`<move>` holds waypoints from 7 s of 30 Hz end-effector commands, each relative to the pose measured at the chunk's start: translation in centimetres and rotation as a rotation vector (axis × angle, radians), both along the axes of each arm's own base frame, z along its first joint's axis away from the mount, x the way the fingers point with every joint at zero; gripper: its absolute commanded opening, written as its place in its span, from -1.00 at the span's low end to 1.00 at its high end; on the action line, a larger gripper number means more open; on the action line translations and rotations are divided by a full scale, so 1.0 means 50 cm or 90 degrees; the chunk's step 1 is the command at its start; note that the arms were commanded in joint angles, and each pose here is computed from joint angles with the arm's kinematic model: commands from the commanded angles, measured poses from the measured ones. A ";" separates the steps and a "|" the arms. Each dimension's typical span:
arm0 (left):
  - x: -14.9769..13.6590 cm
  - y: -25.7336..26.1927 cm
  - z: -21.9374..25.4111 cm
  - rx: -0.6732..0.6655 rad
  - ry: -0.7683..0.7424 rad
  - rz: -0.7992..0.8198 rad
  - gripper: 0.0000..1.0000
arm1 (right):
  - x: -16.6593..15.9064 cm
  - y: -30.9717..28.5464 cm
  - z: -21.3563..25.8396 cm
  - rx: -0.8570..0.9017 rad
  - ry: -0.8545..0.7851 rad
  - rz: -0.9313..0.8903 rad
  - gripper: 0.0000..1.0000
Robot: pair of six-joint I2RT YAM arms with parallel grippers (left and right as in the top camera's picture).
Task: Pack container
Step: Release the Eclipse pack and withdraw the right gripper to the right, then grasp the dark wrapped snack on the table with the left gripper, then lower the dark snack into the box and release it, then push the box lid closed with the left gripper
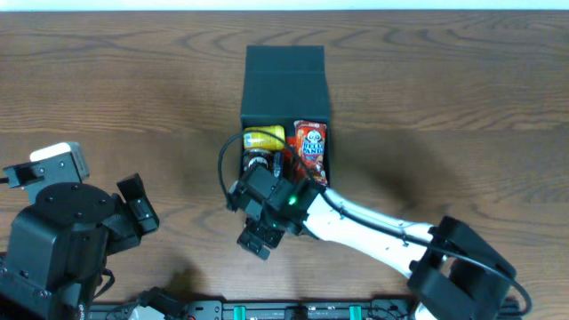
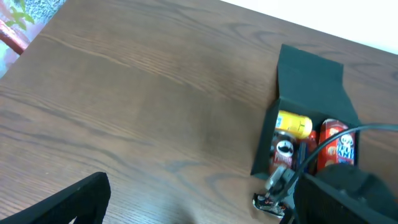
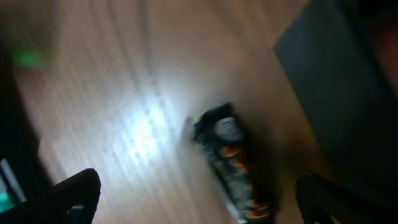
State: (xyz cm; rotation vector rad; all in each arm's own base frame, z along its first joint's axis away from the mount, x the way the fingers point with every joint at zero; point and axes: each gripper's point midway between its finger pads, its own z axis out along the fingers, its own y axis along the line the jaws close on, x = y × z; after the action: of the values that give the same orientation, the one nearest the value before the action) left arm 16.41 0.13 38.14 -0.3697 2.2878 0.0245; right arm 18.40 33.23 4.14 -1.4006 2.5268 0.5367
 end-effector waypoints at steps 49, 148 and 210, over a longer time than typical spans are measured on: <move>-0.008 -0.376 -0.570 -0.452 0.419 0.289 0.91 | 0.178 -0.729 0.368 -0.073 -0.190 -0.920 0.98; 0.396 -0.525 -0.579 -0.089 0.420 -0.431 -0.53 | 0.179 -0.719 0.367 -0.061 -0.182 -0.905 0.98; 0.728 -0.431 -0.596 -0.554 0.290 -0.454 0.90 | 0.179 -0.719 0.366 -0.063 -0.183 -0.899 0.99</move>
State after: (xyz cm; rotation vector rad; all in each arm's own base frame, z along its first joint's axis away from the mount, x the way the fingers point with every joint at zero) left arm 53.31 -19.75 7.43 -0.0304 2.6882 -1.2839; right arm 27.55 -2.46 22.38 0.4460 2.5243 -0.0745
